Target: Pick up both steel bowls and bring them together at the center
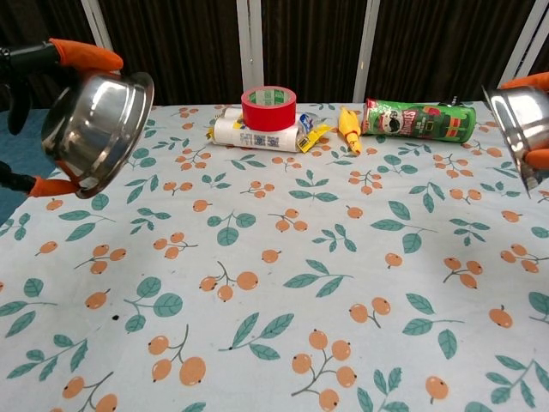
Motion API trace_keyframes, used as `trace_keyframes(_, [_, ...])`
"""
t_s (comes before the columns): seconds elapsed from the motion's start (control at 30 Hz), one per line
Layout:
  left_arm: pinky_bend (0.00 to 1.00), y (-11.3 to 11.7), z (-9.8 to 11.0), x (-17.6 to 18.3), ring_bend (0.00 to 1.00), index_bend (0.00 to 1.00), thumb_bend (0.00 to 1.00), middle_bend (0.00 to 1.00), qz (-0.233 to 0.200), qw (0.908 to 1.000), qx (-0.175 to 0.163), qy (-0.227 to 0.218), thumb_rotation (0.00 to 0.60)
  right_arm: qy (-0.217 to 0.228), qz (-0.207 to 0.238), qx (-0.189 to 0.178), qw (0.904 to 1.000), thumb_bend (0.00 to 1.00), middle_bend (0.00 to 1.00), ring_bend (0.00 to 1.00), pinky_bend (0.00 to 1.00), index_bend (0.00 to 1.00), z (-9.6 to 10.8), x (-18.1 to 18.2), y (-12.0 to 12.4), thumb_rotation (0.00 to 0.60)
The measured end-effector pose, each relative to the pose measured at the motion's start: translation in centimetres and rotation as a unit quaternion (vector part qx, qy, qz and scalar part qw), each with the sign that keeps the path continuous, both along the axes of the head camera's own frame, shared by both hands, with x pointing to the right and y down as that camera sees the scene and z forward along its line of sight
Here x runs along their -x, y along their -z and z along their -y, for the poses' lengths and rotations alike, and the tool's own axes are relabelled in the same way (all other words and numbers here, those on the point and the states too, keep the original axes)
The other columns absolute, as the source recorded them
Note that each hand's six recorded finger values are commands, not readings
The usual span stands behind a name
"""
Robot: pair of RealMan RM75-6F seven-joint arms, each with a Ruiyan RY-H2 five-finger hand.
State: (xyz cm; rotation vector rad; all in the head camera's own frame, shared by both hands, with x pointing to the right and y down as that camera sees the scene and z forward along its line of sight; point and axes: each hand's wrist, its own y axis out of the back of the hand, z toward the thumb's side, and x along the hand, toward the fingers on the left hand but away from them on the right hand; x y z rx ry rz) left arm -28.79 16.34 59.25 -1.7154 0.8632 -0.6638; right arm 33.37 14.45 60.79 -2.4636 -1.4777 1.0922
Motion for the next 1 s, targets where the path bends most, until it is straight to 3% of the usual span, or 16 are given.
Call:
trace_keyframes(0.1, [0.63, 0.4, 0.0, -0.8, 0.43, 0.39, 0.22, 0.54, -0.033, 0.9993, -0.018, -0.007, 0.6, -0.041, 0.065, 0.058, 0.9953, 0.42, 0.8, 0.77, 0.97, 0.83, 0.7, 0.1, -0.2, 0.6])
trace_keyframes(0.2, [0.63, 0.6, 0.1, -1.4, 0.43, 0.4, 0.22, 0.54, -0.06, 0.9974, -0.038, -0.014, 0.6, -0.081, 0.124, 0.115, 0.9822, 0.42, 0.8, 0.77, 0.97, 0.83, 1.2, 0.5, -0.4, 0.6])
trace_keyframes(0.33, [0.63, 0.0, 0.3, -2.4, 0.43, 0.4, 0.23, 0.54, -0.077, 0.9952, -0.053, -0.028, 0.6, -0.132, 0.193, 0.188, 0.954, 0.42, 0.8, 0.77, 0.97, 0.83, 2.1, 1.3, -0.5, 0.6])
trace_keyframes(0.43, [0.63, -0.6, 0.7, -3.6, 0.43, 0.4, 0.23, 0.54, -0.087, 0.9937, -0.059, -0.037, 0.6, -0.149, 0.221, 0.229, 0.9363, 0.42, 0.8, 0.77, 0.97, 0.83, 2.7, 2.0, -0.5, 0.6])
trace_keyframes(0.73, [0.63, -1.9, 1.4, -5.6, 0.43, 0.4, 0.23, 0.54, -0.086, 0.9935, -0.054, -0.051, 0.6, -0.157, 0.275, 0.286, 0.9041, 0.43, 0.8, 0.77, 0.97, 0.83, 3.7, 5.0, 0.5, 0.6])
trace_keyframes(1.0, [0.63, -1.7, 1.3, -7.3, 0.43, 0.4, 0.22, 0.54, -0.099, 0.9916, -0.056, -0.061, 0.6, -0.129, 0.299, 0.324, 0.8884, 0.43, 0.8, 0.77, 0.97, 0.83, 2.2, 9.0, 1.8, 0.6])
